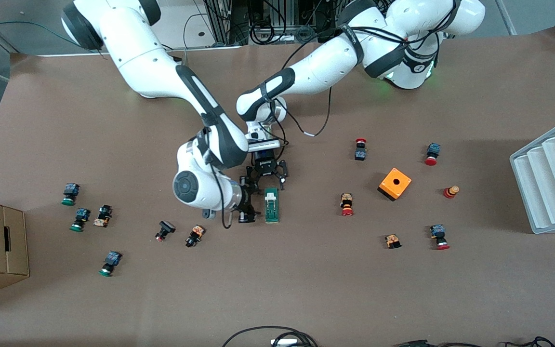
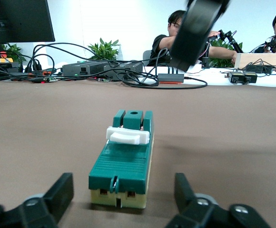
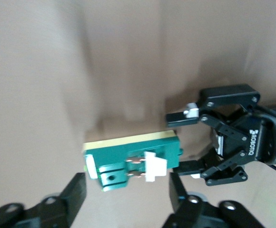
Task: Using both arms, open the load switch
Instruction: 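Open and withdraw the right gripper while the left gripper lifts off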
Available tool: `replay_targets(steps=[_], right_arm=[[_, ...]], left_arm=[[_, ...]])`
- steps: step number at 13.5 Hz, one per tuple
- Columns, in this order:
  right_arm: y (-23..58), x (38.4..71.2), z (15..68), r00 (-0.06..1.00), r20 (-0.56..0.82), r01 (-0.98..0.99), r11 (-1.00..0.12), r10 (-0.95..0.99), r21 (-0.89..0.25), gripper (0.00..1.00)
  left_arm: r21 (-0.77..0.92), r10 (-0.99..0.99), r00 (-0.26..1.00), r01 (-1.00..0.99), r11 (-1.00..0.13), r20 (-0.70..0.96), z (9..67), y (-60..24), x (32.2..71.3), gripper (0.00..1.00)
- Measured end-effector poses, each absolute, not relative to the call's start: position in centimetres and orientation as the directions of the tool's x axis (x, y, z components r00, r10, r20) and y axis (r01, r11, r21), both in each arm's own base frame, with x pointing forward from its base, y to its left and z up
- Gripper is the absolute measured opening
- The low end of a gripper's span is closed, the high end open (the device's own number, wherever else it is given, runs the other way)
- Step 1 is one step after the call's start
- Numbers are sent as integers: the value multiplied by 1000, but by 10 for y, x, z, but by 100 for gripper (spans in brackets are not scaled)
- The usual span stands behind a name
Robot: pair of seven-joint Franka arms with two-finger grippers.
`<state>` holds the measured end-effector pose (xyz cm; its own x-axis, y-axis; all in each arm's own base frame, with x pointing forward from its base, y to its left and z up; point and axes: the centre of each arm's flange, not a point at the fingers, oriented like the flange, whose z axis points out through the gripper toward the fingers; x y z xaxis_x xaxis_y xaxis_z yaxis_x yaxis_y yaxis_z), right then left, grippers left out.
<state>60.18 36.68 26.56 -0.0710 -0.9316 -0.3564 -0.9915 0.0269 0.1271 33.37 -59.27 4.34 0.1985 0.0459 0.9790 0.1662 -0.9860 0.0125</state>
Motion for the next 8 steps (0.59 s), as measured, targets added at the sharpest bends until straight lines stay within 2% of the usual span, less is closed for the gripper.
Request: replay_targets(steps=[1,2,5,8], right_arm=[[361,606,283,-20,-365,-995,-17,-931,98,97],[356,608,300,43,-376,-995,-75,-926,72,100],[330,611,350,246,-396,-962,-272,-885,8,100],[270,616,393,468,-393,-867,-497,-792,-31,100]], left_arm=[[15,48,197,166,-986,979,45,-593,334,100],[18,51,197,165,-986,979,47,-594,335,100],[19,52,201,161,-987,978,57,-600,336,100],[7,46,219,177,-984,975,75,-604,339,100]])
